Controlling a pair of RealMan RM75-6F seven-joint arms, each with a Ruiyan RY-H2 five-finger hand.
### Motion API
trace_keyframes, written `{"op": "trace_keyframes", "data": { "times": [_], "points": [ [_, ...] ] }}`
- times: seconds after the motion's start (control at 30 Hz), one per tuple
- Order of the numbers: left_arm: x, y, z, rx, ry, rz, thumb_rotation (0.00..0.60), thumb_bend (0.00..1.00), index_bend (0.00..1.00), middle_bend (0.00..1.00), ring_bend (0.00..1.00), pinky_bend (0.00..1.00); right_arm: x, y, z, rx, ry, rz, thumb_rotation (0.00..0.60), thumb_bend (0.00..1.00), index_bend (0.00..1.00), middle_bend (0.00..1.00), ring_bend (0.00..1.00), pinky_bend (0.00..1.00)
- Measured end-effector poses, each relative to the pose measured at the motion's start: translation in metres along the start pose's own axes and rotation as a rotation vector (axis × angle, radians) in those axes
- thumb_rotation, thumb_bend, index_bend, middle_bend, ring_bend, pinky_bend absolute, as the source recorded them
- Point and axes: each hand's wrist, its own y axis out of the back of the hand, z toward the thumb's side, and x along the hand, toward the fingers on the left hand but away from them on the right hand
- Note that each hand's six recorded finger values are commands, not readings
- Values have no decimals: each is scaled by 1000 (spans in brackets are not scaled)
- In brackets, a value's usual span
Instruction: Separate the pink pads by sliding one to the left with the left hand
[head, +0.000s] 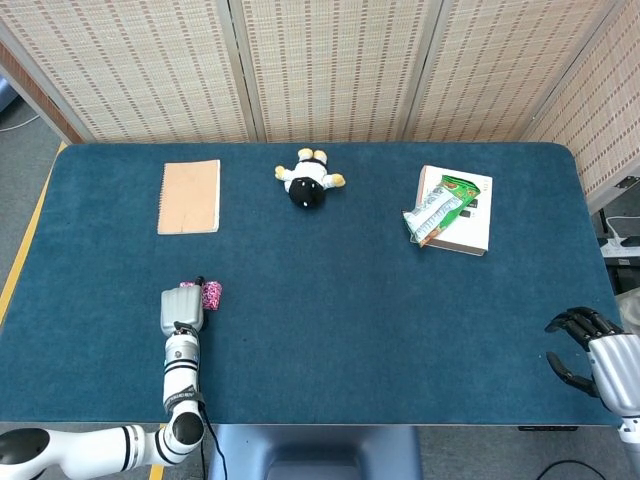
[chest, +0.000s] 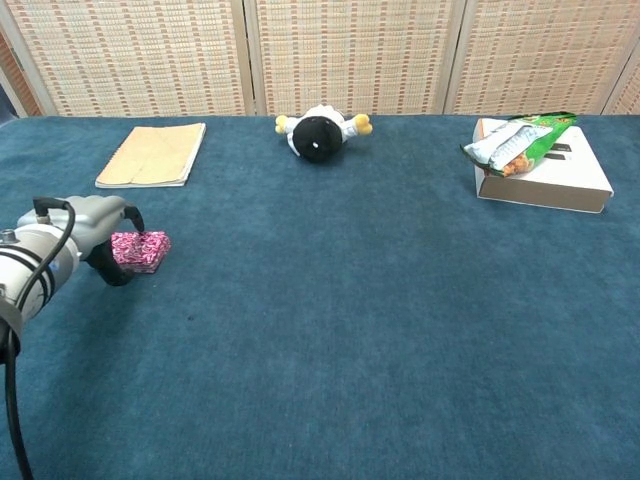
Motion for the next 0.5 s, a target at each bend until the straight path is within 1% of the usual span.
{"op": "trace_keyframes", "data": {
  "times": [0.3,0.5],
  "points": [
    [4,0,2,-7,7,20,600,368,249,1000,1000,1000,0,-1,0,2,0,8,600,232,444,365,253,487],
    [6,-1,1,0,16,21,600,368,250,1000,1000,1000,0,-1,0,3,0,11,600,232,445,365,253,487]
  ]
}}
